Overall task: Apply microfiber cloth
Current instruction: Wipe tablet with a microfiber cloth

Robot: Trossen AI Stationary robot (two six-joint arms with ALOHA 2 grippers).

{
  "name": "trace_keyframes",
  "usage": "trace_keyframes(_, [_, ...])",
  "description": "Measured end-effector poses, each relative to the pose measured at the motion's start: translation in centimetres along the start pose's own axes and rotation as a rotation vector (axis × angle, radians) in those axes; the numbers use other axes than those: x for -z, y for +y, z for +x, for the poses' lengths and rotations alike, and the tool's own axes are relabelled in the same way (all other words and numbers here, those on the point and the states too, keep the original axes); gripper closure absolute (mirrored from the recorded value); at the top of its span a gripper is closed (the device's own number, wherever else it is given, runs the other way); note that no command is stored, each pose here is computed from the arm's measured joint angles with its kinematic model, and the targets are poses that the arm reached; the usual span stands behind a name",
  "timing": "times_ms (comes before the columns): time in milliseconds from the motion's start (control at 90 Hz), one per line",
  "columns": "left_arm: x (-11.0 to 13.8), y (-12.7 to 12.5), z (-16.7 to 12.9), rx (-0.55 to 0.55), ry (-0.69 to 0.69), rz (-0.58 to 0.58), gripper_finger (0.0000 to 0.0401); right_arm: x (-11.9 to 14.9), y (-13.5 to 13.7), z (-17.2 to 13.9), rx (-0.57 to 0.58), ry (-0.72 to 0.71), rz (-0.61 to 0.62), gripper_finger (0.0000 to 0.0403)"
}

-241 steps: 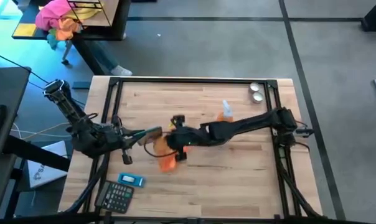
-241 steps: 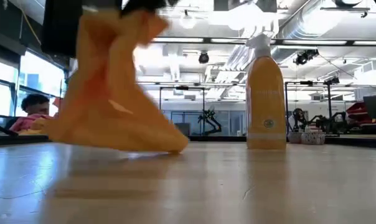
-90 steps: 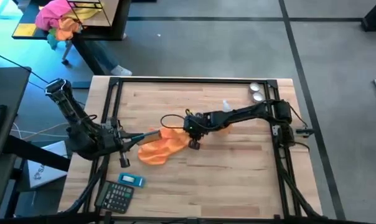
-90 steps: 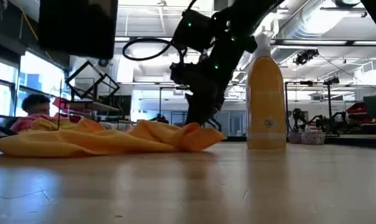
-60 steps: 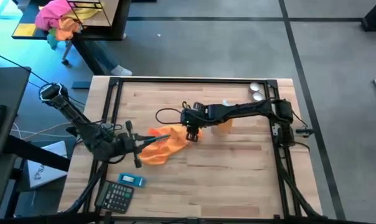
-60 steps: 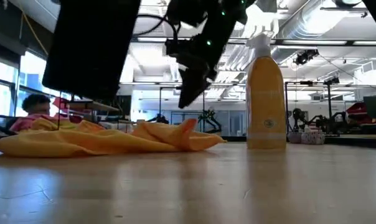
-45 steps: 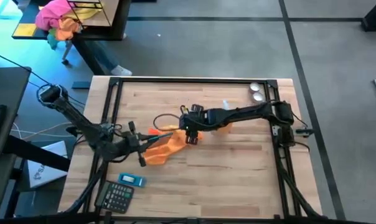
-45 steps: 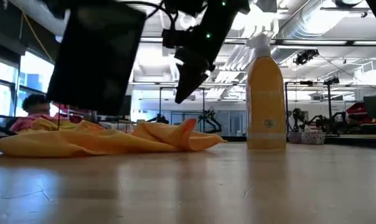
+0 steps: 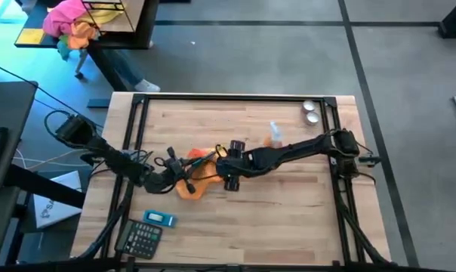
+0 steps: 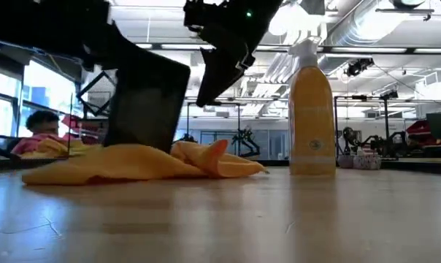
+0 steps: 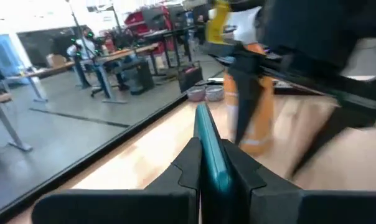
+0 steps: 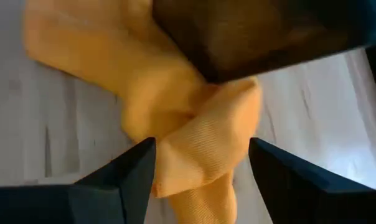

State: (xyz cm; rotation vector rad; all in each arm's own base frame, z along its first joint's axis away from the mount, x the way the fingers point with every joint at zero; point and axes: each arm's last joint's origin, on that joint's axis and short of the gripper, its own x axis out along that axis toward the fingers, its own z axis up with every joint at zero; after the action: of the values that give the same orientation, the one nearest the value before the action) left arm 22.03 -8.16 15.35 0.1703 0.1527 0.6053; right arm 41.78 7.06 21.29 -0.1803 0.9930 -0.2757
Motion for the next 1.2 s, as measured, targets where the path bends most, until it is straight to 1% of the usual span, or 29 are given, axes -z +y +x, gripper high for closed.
trace_keyframes(122, [0.8, -0.2, 1.3, 0.011, 0.001, 0.035, 0.0387, 1.7, 2.3, 0.9, -0.053, -0.033, 0.049, 0.0175])
trace_keyframes(211, [1.6, -0.3, 1.9, 0.014, 0.018, 0.097, 0.0387, 3.5, 3.4, 1.6, -0.048, -0.019, 0.087, 0.0175])
trace_keyframes(278, [1.9, -0.1, 2.4, 0.003, 0.029, 0.155, 0.0386, 4.4, 3.8, 2.1, -0.035, -0.032, 0.124, 0.0175])
trace_keyframes(344, [2.4, 0.2, 2.8, -0.016, 0.051, 0.241, 0.0386, 5.1, 4.2, 2.5, -0.034, -0.062, 0.156, 0.0175])
trace_keyframes(433, [3.0, 0.9, 3.3, -0.061, 0.094, 0.346, 0.0386, 5.6, 4.4, 3.4, -0.061, -0.168, 0.215, 0.0175])
trace_keyframes(567, [3.4, 1.8, 3.7, -0.178, 0.137, 0.432, 0.0386, 5.6, 4.0, 4.2, -0.097, -0.394, 0.324, 0.0175])
trace_keyframes(633, [4.0, 2.7, 3.8, -0.207, 0.158, 0.418, 0.0386, 5.9, 3.7, 4.5, -0.102, -0.461, 0.349, 0.0175])
trace_keyframes(700, [4.9, 3.7, 3.8, -0.199, 0.177, 0.375, 0.0385, 6.2, 3.3, 4.7, -0.104, -0.493, 0.366, 0.0175])
trace_keyframes(778, [5.9, 5.2, 3.7, -0.232, 0.203, 0.347, 0.0384, 6.3, 2.8, 4.9, -0.096, -0.493, 0.38, 0.0175])
trace_keyframes(856, [6.8, 6.6, 3.4, -0.274, 0.229, 0.379, 0.0384, 6.3, 2.3, 5.3, -0.08, -0.48, 0.381, 0.0175])
trace_keyframes(944, [7.0, 8.1, 3.5, -0.322, 0.226, 0.381, 0.0384, 6.0, 1.6, 5.4, -0.064, -0.49, 0.375, 0.0175])
trace_keyframes(1011, [7.1, 9.4, 3.9, -0.332, 0.217, 0.34, 0.0381, 5.4, 1.3, 5.3, -0.074, -0.508, 0.361, 0.0175])
trace_keyframes(1122, [6.9, 10.3, 4.9, -0.296, 0.189, 0.211, 0.0375, 4.4, 0.7, 3.7, -0.078, -0.552, 0.302, 0.0175])
trace_keyframes(1200, [6.6, 9.9, 6.0, -0.282, 0.192, 0.2, 0.0374, 3.6, 0.1, 1.3, -0.07, -0.584, 0.283, 0.0175])
